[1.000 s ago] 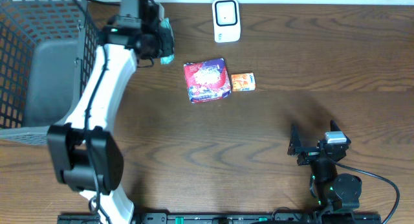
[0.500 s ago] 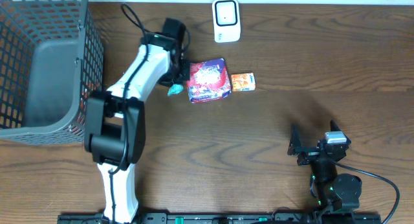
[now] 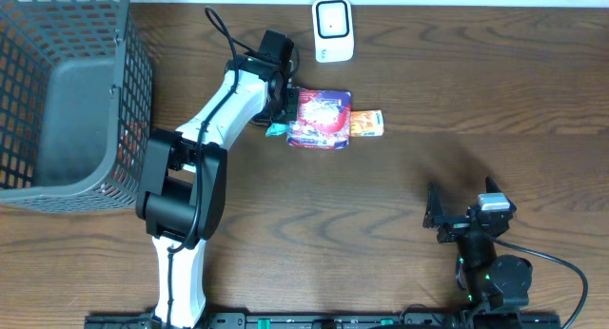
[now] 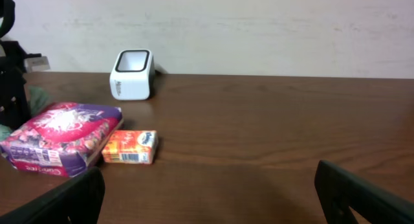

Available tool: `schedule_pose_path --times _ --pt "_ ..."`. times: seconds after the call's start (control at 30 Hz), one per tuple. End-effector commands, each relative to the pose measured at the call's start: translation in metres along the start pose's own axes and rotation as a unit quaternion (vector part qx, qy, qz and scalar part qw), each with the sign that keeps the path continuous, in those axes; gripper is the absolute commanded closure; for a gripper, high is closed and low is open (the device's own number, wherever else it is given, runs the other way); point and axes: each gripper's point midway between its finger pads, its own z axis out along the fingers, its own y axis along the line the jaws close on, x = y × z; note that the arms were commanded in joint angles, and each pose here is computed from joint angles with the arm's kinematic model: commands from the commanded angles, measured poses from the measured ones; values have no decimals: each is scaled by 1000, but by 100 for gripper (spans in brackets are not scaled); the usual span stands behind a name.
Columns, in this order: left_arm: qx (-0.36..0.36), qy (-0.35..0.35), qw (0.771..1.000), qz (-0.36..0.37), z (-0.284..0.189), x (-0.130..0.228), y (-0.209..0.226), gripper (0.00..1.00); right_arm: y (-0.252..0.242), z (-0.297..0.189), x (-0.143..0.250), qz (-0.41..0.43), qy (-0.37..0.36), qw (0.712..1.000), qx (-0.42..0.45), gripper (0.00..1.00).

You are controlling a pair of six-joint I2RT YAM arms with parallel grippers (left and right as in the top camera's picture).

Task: Scan the item barcode
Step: 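Carry the green pack and set it left of the purple package, then move the left gripper back into the grey basket toward the red bar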

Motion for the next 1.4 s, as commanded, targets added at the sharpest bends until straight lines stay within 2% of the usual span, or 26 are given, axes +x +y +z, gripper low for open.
schedule_pose_path --times 0.0,0.17,0.43,0.63,0.67,0.7,0.77,0.8,1.07,1.2,1.37 --pt "27 9 999 25 3 4 -11 92 -4 0 0 2 0 1000 8 1" --pt "25 8 999 25 3 3 -10 92 -4 0 0 2 0 1000 8 1" --pt "-115 -22 993 12 -17 -9 47 92 -4 0 0 2 0 1000 8 1" --pt "-122 -10 992 3 -18 -3 53 91 -4 0 0 2 0 1000 8 1" --pt "-122 -10 992 3 -18 -3 53 87 -4 0 0 2 0 1000 8 1" --pt "-122 -10 992 3 -18 -3 53 63 -4 0 0 2 0 1000 8 1" --pt "-122 -10 992 3 -18 -3 53 47 -4 0 0 2 0 1000 8 1" --pt "-122 -10 992 3 -18 -3 53 44 -4 0 0 2 0 1000 8 1" --pt "-117 -34 993 3 -38 -14 49 42 -4 0 0 2 0 1000 8 1" --pt "-106 -85 991 2 -79 -30 41 41 -4 0 0 2 0 1000 8 1" --pt "-87 -177 980 -6 -153 -49 35 38 -4 0 0 2 0 1000 8 1"
